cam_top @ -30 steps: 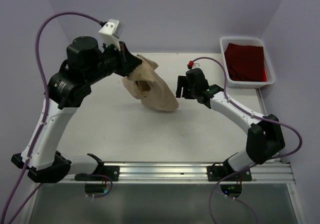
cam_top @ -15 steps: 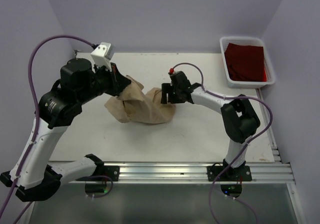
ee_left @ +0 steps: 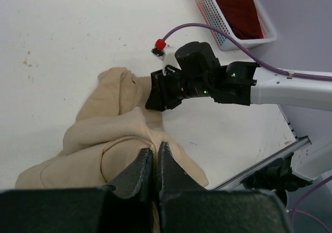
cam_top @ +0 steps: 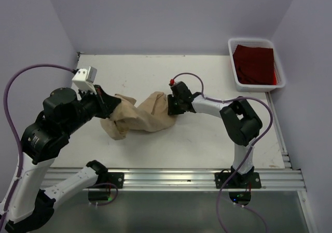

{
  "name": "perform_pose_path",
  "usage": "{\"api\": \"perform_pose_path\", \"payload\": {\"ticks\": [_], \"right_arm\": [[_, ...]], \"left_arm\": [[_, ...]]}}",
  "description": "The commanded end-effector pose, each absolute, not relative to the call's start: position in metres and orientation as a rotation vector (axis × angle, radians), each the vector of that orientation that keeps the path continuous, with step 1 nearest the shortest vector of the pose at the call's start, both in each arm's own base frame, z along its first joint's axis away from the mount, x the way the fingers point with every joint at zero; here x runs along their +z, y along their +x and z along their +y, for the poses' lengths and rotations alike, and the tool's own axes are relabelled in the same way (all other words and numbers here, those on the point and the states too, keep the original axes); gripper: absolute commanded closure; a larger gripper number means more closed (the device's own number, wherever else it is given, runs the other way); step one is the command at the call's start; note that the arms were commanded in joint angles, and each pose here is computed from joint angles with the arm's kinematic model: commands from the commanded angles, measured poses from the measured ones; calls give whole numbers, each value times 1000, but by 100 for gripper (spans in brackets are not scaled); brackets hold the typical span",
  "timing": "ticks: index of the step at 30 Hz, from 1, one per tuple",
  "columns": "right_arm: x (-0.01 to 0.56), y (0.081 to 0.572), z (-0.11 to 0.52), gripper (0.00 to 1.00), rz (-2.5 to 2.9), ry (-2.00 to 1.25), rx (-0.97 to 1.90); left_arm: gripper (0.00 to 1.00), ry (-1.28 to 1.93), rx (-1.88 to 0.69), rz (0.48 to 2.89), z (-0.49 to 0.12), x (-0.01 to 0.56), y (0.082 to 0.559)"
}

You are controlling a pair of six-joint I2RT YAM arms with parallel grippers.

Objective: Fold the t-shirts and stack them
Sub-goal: Flatten the tshirt out

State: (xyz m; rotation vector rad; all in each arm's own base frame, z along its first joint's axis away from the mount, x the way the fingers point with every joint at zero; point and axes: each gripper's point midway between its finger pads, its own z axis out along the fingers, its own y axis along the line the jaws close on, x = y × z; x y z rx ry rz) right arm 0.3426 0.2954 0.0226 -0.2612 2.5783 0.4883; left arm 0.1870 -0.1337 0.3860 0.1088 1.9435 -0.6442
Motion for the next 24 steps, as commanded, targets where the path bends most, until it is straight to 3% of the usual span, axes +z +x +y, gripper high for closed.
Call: {"api": "perform_pose_path", "payload": {"ticks": [1,4,16,24], "right_arm": [[12,346,294,78,2589,-264,432],[17,348,284,100,2577,-245,370],[63,318,204,100,2497,-119,67],[94,249,132,100,2489,64,-47]], "left_arm": [[100,50,-645,1966,-132,374,189],[100,29,-625,2026,-130,344,186],[100,-54,-549,2402,-124,170,155],[100,-32,-447,2506,-121,127,159]]}}
